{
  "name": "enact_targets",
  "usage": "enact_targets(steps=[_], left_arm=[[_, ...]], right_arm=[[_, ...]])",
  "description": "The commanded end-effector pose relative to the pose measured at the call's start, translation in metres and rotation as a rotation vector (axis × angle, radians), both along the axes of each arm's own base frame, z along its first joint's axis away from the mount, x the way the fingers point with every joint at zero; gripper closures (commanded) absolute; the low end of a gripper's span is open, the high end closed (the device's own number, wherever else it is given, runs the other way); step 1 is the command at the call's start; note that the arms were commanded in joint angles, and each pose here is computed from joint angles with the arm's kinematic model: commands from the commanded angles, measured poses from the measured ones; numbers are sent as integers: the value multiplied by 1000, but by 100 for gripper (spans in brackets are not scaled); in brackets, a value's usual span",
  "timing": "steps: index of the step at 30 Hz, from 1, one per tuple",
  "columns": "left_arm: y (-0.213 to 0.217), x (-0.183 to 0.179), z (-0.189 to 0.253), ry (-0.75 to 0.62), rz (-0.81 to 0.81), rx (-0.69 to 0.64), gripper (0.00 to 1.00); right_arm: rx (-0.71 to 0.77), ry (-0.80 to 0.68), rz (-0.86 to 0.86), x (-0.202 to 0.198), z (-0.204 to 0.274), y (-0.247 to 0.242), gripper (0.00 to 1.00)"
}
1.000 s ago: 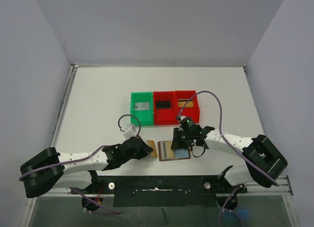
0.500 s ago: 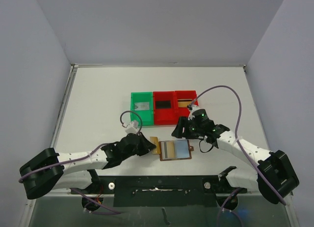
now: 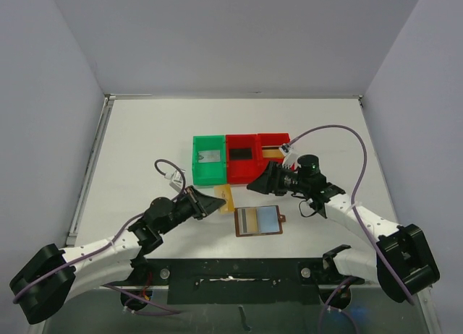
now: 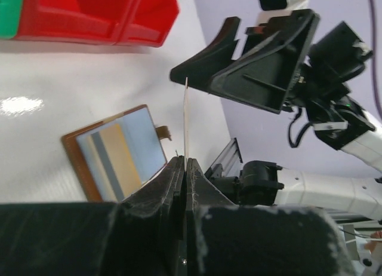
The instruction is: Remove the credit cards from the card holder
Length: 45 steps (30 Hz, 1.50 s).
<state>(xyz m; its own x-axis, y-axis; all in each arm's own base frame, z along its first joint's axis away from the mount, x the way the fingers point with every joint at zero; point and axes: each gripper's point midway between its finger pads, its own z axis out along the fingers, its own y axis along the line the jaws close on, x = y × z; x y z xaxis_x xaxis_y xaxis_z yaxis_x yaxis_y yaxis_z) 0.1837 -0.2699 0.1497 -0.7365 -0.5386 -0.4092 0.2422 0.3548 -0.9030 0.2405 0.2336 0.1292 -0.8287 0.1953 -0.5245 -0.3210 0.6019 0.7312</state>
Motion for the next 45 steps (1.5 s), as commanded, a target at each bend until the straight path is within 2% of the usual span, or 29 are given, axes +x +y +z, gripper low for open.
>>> enact_targets(steps=[1,8,13,25,29,35,37,42,45], left_arm=[[-7,-5,46,-155,-62,-116,100],[-17,-7,61,-192,-102,-168,100],[-22,-6,66,-193,-115,-186,100],[-22,-8,79,-204,-123,-226,100],[-23,-10,79,-202,-132,-232,100],[-22,-13,83,-204,-140,-253,100],[-21,-13,81,-199,-140,-251,100],[-19,-12,73,-167,-122,-229,82],[-17,-13,75,-173,-118,-234,82]], right_arm=[[189,-78,132,-7,38,24,34],[300,-125,238,-23,66,39,43],[313,-134,302,-33,71,51,46],[374,-112,415,-53,76,68,62],[404,-119,434,-58,83,68,70],[421,-124,429,-56,88,68,97],[419,-122,418,-55,86,66,100],[419,-133,397,-53,89,59,100],[419,-131,398,-53,88,59,100]])
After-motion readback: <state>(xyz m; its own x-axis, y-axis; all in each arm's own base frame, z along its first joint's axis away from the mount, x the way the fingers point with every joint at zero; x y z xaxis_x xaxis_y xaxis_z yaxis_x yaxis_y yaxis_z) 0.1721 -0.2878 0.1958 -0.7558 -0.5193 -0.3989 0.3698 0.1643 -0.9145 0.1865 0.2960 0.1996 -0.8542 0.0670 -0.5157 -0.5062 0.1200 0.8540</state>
